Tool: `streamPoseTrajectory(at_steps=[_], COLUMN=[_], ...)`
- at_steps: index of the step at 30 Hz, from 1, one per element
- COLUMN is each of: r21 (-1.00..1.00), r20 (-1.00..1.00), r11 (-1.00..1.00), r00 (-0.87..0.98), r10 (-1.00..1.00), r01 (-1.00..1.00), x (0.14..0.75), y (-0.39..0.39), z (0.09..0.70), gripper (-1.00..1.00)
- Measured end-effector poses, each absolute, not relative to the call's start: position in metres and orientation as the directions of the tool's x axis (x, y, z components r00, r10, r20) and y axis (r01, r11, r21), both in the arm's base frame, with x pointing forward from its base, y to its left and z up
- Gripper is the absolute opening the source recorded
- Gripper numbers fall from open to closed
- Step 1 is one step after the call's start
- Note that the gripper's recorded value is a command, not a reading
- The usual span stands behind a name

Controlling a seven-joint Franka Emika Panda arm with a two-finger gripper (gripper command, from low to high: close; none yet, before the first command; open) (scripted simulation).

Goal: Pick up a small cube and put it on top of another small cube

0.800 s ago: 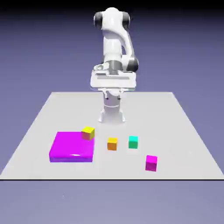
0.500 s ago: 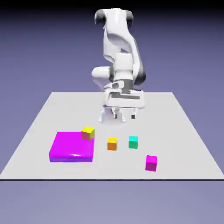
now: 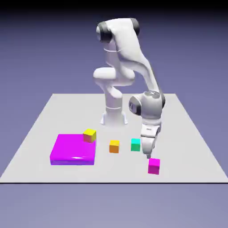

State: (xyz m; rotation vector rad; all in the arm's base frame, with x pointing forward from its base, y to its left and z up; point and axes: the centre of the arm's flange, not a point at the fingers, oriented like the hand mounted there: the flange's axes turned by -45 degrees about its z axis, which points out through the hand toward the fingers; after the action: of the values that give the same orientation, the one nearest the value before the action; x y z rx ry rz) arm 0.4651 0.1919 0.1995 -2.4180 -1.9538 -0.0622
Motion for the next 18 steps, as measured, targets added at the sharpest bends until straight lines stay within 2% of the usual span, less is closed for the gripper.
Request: streamPoseTrajectory(at_steps=[6, 7, 9, 14, 18], r21=[0.000, 0.000, 0.000, -0.001, 0.016], r20=[0.052, 0.051, 0.051, 0.051, 0.009], r11=[-0.210, -0.210, -0.210, -0.210, -0.221], r00=[0.210, 0.210, 0.210, 0.210, 0.220], r10=[0.976, 0.976, 0.976, 0.976, 0.975], r01=[0.978, 0.978, 0.978, 0.978, 0.975], x=[0.466, 0.466, 0.466, 0.465, 0.449], y=[0.194, 0.194, 0.194, 0.192, 0.182], z=[0.131, 0.130, 0.129, 0.198, 0.206], gripper=[0.00, -1.00, -1.00, -1.00, -1.00])
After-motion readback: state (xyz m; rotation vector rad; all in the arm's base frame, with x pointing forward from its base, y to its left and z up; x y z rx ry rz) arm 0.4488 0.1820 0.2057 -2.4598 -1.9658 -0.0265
